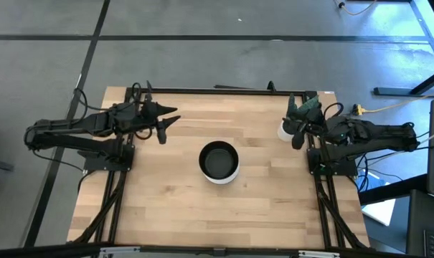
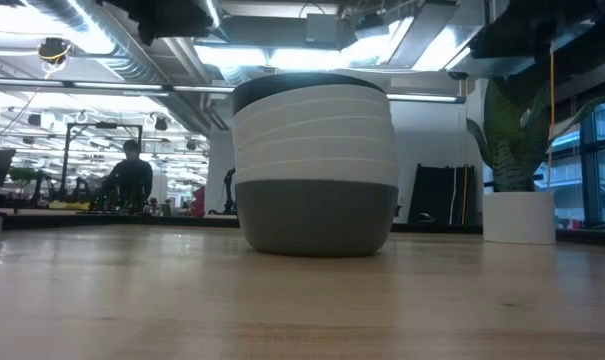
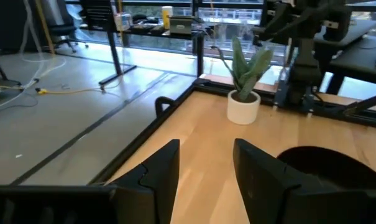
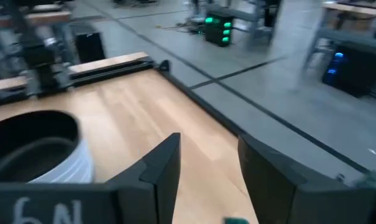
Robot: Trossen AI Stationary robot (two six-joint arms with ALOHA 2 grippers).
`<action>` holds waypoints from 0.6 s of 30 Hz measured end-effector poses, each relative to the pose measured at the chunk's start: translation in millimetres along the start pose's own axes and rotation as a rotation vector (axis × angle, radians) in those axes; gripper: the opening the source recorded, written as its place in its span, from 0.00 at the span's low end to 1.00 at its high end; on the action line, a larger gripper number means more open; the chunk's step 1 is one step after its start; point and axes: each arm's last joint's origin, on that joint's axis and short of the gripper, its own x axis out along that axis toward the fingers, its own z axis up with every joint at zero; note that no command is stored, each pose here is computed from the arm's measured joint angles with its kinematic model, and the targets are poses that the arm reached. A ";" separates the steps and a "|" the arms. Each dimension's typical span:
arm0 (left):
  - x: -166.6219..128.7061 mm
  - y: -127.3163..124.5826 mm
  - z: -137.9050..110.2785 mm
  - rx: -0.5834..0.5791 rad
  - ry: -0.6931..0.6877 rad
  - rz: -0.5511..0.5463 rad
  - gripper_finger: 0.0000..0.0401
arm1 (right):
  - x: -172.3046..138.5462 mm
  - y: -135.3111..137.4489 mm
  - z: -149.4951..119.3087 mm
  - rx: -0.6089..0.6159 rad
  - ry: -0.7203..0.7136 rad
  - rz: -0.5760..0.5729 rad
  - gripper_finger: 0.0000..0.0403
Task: Nest bowls inside each other
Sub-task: Return to Home Position
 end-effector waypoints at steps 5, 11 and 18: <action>-3.2 3.2 -9.3 0.028 0.001 0.046 0.36 | -0.2 -3.4 -14.6 0.026 -0.019 -0.010 0.40; -4.7 5.2 -21.3 0.024 -0.027 0.068 0.36 | -0.7 -6.4 -31.8 0.040 -0.076 0.019 0.40; -7.6 13.3 -44.4 0.016 -0.012 0.271 0.36 | -4.8 -11.9 -39.7 0.041 -0.172 0.002 0.40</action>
